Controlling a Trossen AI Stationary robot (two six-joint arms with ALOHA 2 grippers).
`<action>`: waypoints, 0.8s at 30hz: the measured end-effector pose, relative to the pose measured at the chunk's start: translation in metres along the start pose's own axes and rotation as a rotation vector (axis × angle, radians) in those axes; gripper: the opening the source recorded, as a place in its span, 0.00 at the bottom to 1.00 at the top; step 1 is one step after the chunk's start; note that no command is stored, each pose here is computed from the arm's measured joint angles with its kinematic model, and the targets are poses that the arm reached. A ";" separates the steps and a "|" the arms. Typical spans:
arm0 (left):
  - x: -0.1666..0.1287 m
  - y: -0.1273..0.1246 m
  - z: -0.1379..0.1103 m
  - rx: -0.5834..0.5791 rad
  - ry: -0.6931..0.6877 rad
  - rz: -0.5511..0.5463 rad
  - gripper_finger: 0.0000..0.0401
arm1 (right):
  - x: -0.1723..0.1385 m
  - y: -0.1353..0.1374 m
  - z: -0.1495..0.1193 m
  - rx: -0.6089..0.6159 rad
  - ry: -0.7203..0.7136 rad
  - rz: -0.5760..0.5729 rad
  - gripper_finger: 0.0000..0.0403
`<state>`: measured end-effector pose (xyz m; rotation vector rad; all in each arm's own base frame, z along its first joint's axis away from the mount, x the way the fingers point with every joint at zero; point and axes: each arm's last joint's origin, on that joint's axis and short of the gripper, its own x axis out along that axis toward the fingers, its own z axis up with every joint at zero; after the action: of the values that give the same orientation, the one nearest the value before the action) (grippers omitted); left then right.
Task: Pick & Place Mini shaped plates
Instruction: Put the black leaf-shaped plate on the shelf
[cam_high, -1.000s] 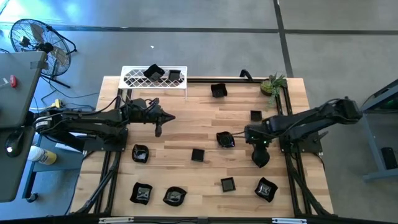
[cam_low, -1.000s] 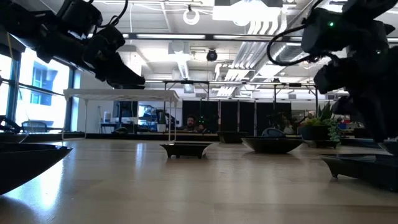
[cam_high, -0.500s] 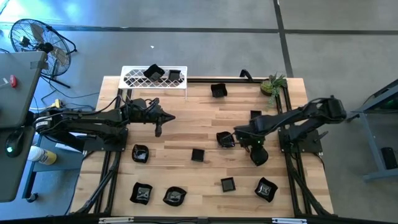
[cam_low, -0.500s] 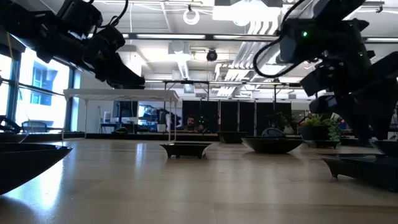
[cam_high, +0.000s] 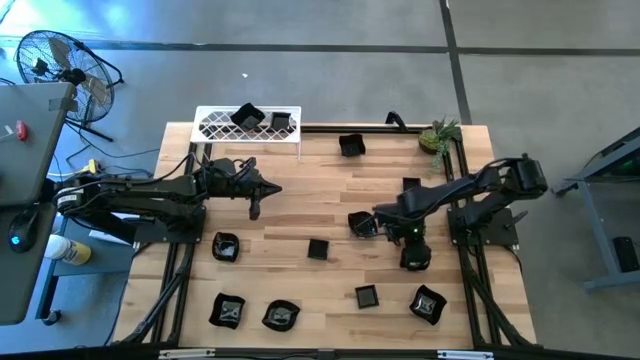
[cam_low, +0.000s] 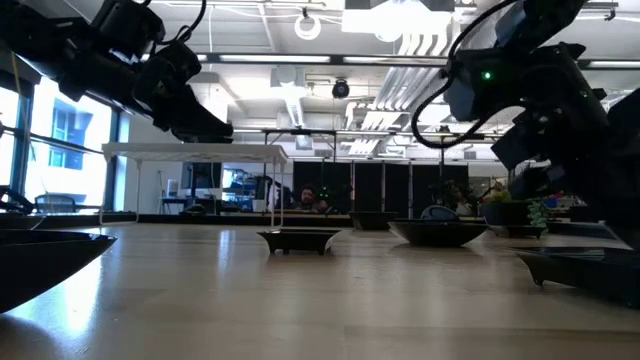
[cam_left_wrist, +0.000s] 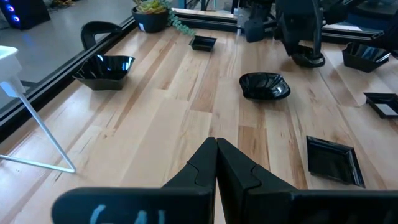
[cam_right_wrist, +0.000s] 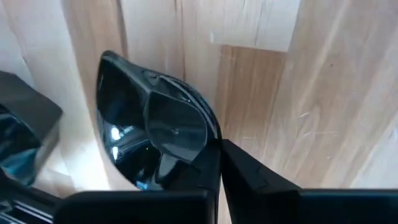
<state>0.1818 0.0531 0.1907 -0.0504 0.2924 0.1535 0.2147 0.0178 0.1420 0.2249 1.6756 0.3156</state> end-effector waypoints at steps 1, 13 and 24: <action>0.000 0.000 0.000 0.000 0.000 0.000 0.00 | -0.002 0.000 -0.001 0.011 -0.011 0.002 0.03; 0.000 0.000 0.000 0.000 0.000 0.000 0.00 | -0.047 0.005 -0.004 0.219 -0.351 0.186 0.02; 0.000 0.000 0.000 0.000 0.001 0.001 0.00 | -0.032 0.007 -0.014 0.230 -0.238 -0.020 0.17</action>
<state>0.1818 0.0532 0.1906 -0.0506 0.2931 0.1542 0.2043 0.0126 0.1755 0.4015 1.4755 0.0757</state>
